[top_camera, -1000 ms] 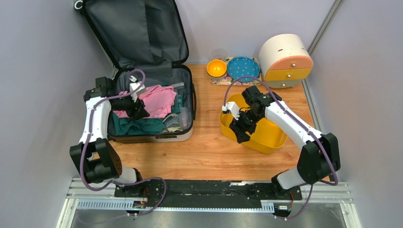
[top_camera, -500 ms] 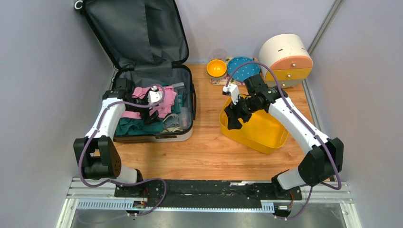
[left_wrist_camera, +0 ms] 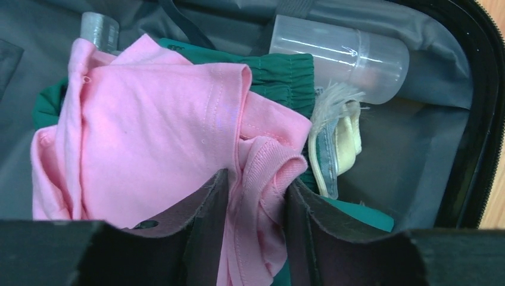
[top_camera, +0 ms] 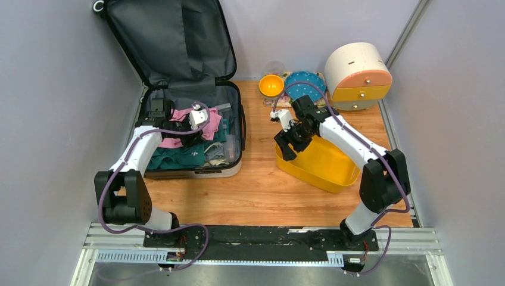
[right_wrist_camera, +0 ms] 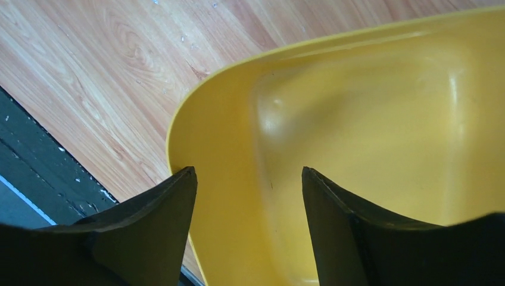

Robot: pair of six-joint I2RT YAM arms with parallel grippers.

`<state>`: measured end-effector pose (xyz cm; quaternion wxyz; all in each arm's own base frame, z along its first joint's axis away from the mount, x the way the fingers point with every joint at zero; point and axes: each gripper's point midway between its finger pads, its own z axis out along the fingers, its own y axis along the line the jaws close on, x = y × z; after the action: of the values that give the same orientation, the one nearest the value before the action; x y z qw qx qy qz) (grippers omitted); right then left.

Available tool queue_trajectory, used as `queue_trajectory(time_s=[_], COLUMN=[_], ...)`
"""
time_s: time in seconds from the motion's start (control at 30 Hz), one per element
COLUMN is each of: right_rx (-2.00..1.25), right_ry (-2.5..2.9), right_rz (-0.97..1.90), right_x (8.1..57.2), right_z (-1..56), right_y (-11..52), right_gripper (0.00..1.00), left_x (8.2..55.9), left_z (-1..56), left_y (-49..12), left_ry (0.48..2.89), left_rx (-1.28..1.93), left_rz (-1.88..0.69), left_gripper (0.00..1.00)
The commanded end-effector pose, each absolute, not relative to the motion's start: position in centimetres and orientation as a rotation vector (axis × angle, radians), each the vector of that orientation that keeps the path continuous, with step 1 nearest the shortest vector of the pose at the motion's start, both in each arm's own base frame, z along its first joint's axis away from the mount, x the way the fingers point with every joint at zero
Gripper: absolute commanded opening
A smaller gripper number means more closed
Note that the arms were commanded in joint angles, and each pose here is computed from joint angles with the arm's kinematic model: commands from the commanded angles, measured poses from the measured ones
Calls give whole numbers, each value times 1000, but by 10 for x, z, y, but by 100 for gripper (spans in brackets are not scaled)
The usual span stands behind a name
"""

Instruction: Open, take out, and arrange the luggage

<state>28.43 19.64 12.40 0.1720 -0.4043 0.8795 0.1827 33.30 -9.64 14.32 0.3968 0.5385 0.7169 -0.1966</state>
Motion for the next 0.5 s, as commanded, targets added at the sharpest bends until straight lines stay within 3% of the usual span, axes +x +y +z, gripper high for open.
queue_trajectory(time_s=[0.0, 0.1, 0.13, 0.23, 0.37, 0.47], right_rx=[-1185, -1252, -1268, -1345, -1394, -1413], right_ry=[2435, 2391, 2376, 2346, 2310, 2281], right_rz=[506, 561, 567, 570, 590, 605], right_x=[296, 292, 292, 292, 295, 298], right_z=[131, 132, 132, 125, 124, 128], right_y=[212, 225, 228, 236, 243, 249], right_gripper=[67, 56, 54, 41, 15, 0], left_x=[347, 349, 350, 353, 355, 354], left_z=[160, 163, 162, 160, 168, 167], left_y=[-102, -102, -101, -99, -97, -97], left_ry=[1804, 1818, 1827, 1845, 1852, 1876], left_rx=[1254, 1223, 1215, 1167, 1105, 1088], left_rz=[-511, -514, -507, -487, -501, -508], left_gripper=[42, 22, 8, 0, 4, 29])
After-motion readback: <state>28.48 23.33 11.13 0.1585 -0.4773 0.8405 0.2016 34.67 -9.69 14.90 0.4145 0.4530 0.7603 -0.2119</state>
